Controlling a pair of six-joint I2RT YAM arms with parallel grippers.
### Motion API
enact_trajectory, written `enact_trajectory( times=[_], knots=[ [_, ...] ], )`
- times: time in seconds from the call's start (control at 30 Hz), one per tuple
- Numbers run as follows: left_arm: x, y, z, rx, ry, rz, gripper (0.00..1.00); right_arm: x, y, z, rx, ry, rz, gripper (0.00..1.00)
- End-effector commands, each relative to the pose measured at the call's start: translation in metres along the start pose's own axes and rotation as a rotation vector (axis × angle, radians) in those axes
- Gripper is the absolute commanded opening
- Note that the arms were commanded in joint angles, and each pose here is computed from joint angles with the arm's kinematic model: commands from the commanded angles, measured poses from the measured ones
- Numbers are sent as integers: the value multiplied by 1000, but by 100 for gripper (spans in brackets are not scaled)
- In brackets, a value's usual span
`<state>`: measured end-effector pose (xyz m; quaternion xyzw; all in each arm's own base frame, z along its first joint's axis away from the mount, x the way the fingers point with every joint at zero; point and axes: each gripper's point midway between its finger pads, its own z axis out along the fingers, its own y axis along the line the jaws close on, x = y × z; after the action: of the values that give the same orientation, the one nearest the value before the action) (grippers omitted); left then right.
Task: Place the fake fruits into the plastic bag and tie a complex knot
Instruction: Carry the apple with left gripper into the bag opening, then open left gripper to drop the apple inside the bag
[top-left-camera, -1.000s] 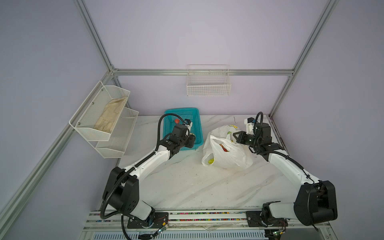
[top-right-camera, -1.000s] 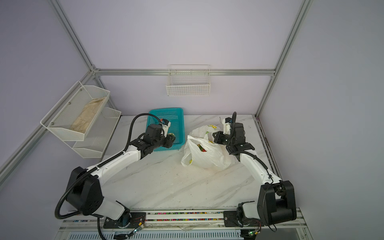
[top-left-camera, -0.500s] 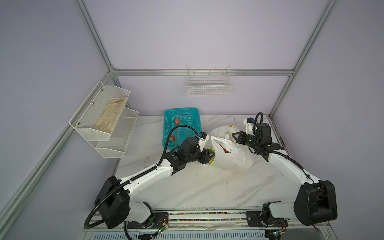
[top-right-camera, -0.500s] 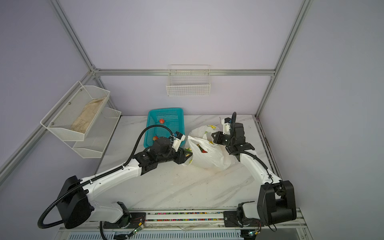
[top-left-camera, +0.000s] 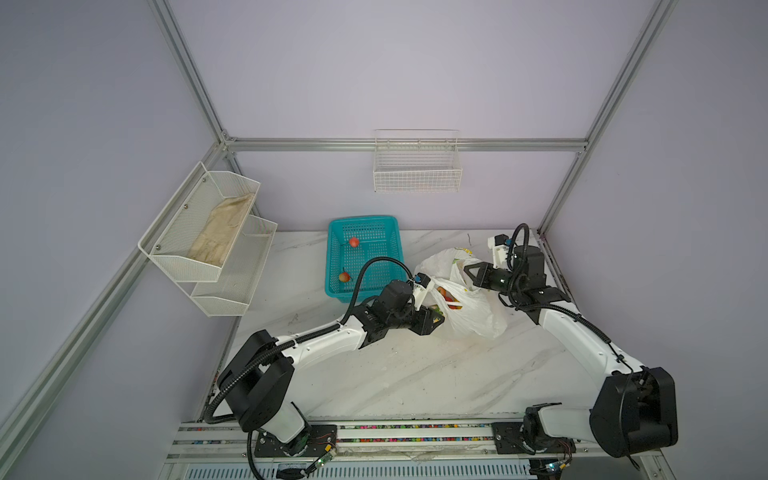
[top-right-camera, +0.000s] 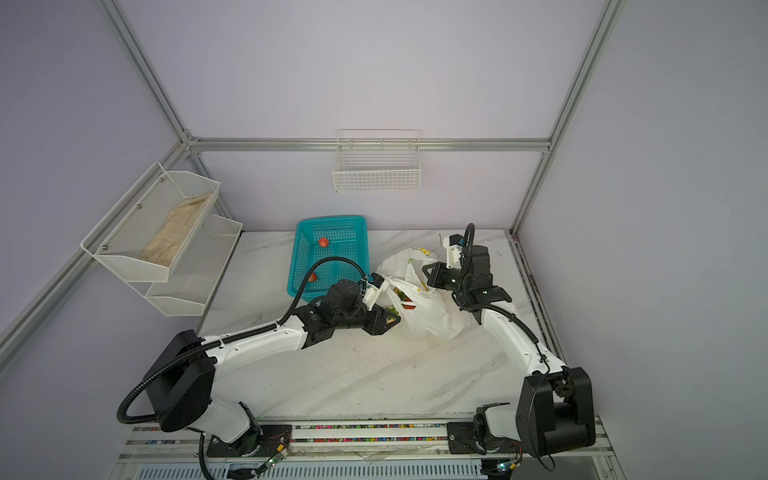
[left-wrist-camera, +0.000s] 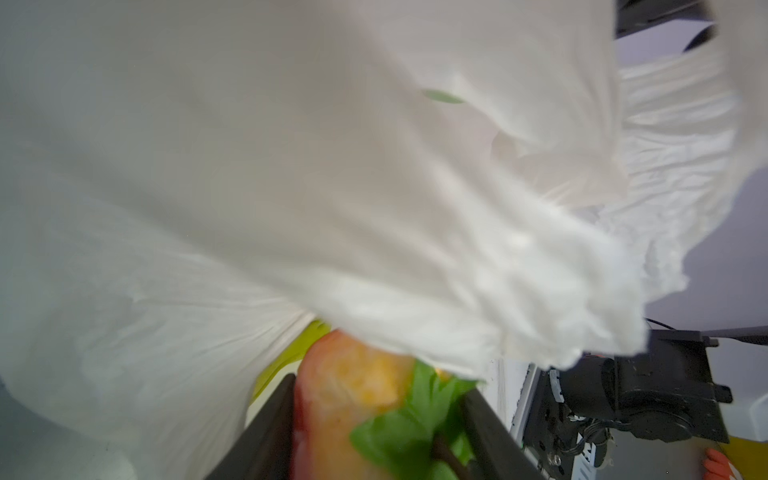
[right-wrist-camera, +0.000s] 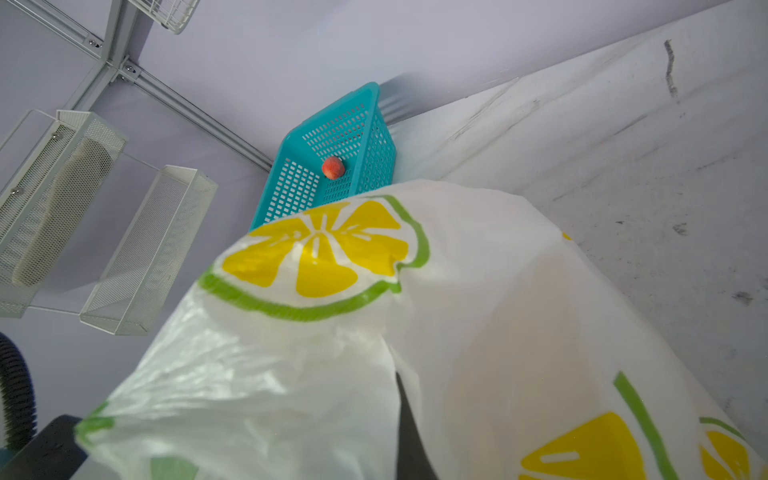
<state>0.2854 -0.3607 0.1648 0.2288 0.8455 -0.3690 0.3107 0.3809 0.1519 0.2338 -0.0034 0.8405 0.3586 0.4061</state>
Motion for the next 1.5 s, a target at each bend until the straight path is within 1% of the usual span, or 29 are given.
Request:
enact_trajectory(
  times=[0.0,0.1,0.2,0.27,0.37,0.43,0.53,0.67,0.83,0.93,0.97,1.0,1.03,1.13,1.23,1.3,1.37,1.47],
  knots=[
    [-28,7,0,-1,-70,-53,40,7,1,-8,3,13,-35,6],
    [-31,16,7,-14,-78,-71,42,6,-2,-9,16,2,-27,6],
    [-38,18,18,-24,-75,-59,45,6,4,-5,-35,-2,13,6],
    [-41,18,27,-25,-69,-53,48,6,5,-2,-49,-1,33,6],
    [-41,14,36,-18,-55,-36,54,1,4,-2,-33,-13,26,6],
    [-41,14,35,-20,-55,-29,61,0,3,-3,-22,-11,6,6],
    [-44,13,22,-37,-79,0,69,-3,2,-4,-8,-20,-6,6],
    [-43,12,4,-67,-77,35,75,-3,0,0,-6,-16,-9,6],
    [-32,13,-24,-108,-60,51,75,-6,-2,2,8,-21,-20,6],
    [-21,22,-44,-162,-82,31,75,-5,-5,3,17,-21,-23,6],
    [-13,30,-44,-190,-70,17,75,-5,-6,3,18,-19,-20,6],
    [-14,29,-56,-204,-91,8,75,-3,-6,5,14,-15,-19,6],
    [-9,33,-58,-225,-77,-5,75,-3,-7,6,12,-13,-17,6],
    [6,41,-57,-256,-24,-55,74,-1,-8,8,10,-12,-12,7],
    [15,45,-52,-260,4,-90,71,-1,-8,7,10,-11,-10,6],
    [17,47,-50,-266,14,-94,69,-2,-6,6,7,-11,-16,6],
    [28,57,-38,-293,56,-103,67,-2,-5,4,5,-13,-18,6],
    [34,63,-30,-308,80,-113,66,-1,-5,2,8,-15,-19,6]
  ],
)
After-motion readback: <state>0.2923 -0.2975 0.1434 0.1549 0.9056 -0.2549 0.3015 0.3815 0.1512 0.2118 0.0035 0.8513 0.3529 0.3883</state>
